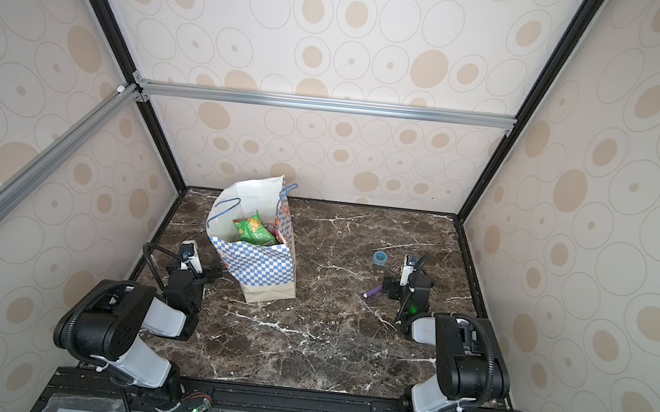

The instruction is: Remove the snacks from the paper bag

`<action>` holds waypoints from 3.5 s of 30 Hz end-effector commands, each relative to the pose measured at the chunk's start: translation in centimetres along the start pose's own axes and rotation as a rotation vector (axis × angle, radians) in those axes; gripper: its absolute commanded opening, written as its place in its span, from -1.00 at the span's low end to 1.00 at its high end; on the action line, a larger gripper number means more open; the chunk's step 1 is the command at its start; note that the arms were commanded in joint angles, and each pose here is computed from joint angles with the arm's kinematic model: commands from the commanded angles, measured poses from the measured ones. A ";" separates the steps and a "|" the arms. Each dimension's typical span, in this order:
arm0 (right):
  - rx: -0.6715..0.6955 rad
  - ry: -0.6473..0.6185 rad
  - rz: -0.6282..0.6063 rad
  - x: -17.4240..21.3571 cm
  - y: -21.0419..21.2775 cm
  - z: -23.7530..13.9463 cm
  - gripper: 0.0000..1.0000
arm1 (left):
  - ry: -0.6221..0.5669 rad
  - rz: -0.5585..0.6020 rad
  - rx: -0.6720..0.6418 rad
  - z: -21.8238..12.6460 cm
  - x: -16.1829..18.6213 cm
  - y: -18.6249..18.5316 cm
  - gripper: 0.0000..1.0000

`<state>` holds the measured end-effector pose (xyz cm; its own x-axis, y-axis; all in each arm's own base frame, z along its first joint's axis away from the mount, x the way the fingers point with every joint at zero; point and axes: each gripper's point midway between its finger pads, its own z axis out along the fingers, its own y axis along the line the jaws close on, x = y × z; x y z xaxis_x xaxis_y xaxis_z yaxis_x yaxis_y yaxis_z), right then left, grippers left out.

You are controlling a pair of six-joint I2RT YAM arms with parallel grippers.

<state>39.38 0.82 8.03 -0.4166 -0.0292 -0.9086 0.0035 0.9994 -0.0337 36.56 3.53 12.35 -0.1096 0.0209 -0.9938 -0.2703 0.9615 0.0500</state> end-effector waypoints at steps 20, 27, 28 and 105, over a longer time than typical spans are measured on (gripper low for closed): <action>-0.227 0.230 0.353 -14.5 4.2 -11.5 0.88 | -0.129 -0.119 -0.114 -2.3 -7.0 2.9 0.96; -0.281 0.440 0.249 -13.8 7.5 -9.6 0.87 | -0.074 -0.531 0.016 -3.9 -15.7 1.6 0.97; -0.277 0.461 0.223 -13.7 7.9 -9.3 0.87 | -0.058 -0.554 0.073 -4.1 -17.2 0.7 0.97; -0.960 0.231 -0.051 -19.9 28.5 -23.2 0.87 | 0.863 0.090 0.186 5.8 -2.9 -18.5 -0.96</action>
<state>27.07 30.48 33.51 -0.5972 -0.1807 -0.7815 -0.6999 0.5933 0.3976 48.24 -14.37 12.80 -0.8206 -0.0332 -0.5706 -0.0355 0.9993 -0.0071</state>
